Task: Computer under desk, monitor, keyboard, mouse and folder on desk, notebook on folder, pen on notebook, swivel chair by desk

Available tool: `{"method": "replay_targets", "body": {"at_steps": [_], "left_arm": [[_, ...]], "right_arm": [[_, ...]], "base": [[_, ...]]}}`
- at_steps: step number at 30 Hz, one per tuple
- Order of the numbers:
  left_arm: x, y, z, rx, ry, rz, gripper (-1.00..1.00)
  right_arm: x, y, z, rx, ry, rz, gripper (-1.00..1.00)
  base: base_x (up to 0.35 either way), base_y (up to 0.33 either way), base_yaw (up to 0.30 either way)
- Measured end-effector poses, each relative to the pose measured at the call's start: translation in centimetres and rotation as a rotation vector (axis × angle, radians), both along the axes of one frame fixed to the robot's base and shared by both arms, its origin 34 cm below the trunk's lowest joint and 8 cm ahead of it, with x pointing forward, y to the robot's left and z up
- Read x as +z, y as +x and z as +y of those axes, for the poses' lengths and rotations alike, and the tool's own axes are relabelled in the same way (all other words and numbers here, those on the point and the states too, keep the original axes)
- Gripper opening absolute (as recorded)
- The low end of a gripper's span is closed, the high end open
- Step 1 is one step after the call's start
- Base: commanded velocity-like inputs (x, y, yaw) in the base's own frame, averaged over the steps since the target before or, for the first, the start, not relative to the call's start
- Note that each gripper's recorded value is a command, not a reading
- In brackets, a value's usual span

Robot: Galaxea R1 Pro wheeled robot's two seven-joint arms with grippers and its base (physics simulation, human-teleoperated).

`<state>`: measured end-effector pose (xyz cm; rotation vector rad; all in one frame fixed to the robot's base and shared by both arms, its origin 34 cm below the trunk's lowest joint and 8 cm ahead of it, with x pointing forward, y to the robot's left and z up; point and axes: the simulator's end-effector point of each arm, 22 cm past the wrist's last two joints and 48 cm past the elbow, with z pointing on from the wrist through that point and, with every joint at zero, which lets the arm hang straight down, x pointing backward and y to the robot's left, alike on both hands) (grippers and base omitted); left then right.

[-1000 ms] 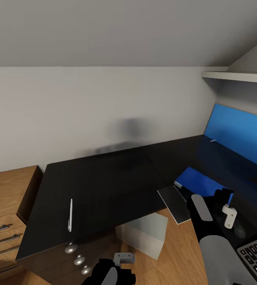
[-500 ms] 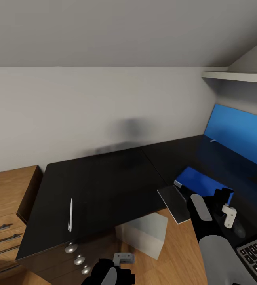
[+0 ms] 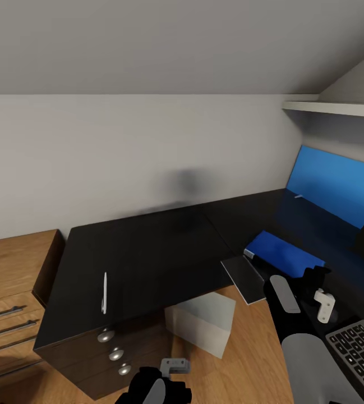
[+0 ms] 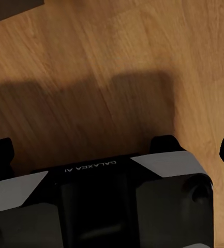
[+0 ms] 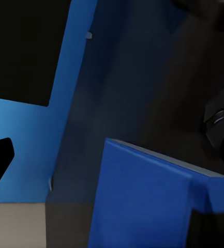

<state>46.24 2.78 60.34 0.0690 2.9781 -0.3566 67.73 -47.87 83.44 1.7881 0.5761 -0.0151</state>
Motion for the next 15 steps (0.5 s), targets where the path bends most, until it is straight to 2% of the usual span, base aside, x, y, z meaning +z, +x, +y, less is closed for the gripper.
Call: {"method": "replay_targets", "body": {"at_steps": [15], "left_arm": [[-0.14,-0.18,0.04,-0.001,0.002,0.005,1.00]], "right_arm": [[0.02,0.00,0.01,0.000,-0.001,0.000,1.00]], "base": [[-0.005,0.000,0.000]]}}
